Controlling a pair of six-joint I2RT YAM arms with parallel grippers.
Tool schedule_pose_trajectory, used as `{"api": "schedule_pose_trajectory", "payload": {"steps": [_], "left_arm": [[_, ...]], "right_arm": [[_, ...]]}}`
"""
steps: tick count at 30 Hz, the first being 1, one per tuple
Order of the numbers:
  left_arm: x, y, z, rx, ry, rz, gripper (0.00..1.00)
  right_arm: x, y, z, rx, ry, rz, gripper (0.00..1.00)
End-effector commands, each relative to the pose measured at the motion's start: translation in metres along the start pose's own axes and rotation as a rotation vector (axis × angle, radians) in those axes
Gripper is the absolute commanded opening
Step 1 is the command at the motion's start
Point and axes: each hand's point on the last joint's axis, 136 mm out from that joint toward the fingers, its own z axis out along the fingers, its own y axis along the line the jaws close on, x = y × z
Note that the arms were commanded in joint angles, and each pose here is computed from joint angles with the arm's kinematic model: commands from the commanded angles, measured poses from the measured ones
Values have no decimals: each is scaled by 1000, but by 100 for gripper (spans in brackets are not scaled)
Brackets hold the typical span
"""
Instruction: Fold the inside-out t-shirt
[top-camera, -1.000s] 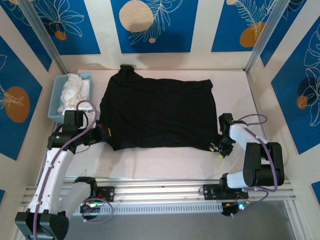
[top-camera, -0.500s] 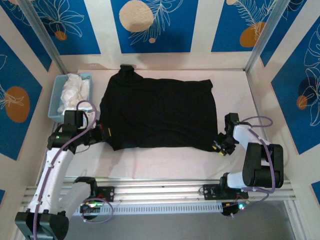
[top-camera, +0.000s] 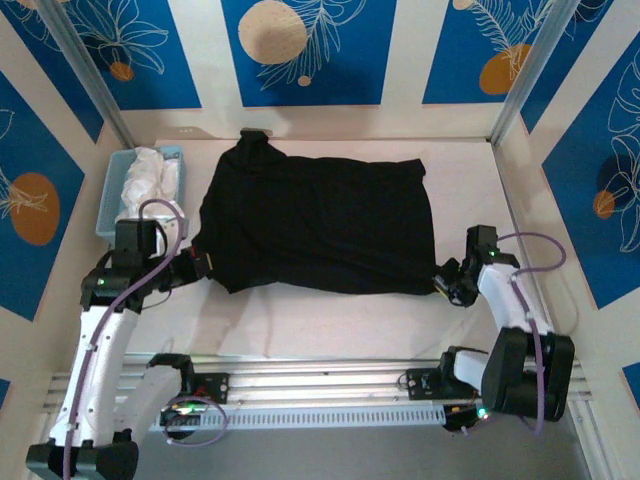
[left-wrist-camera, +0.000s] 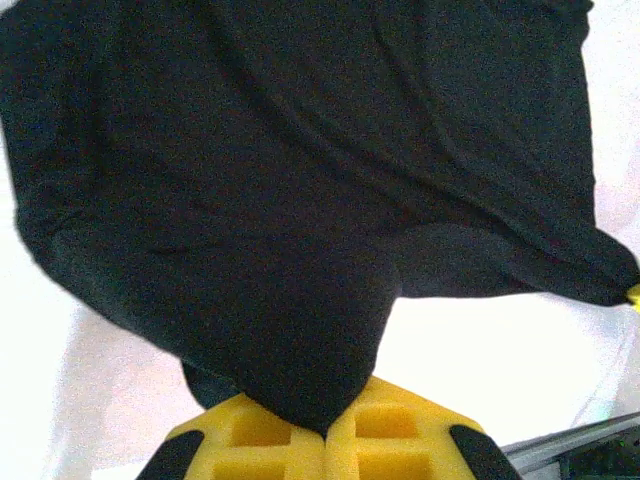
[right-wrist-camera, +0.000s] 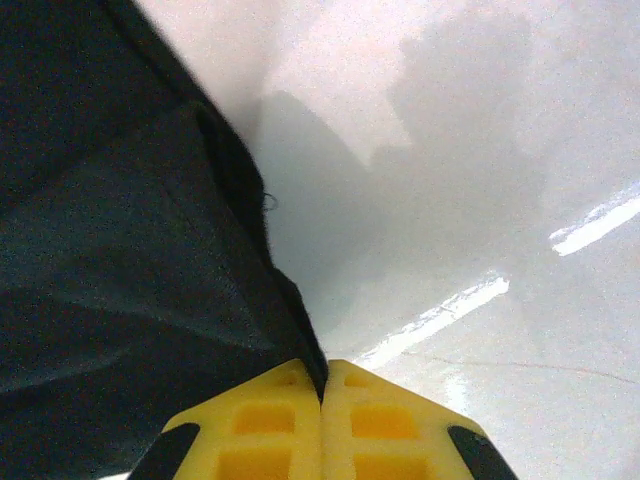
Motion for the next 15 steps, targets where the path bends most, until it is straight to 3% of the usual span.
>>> {"api": "schedule_pose_trajectory", "payload": {"steps": [1, 10, 15], "left_arm": [[7, 10, -23, -86, -11, -9, 0], [32, 24, -43, -154, -41, -58, 0], [20, 25, -38, -157, -77, -43, 0]], "right_arm": [[5, 7, -18, -67, -5, 2, 0], [-11, 13, -39, -193, -87, 48, 0], [-20, 28, -44, -276, -83, 34, 0]]}}
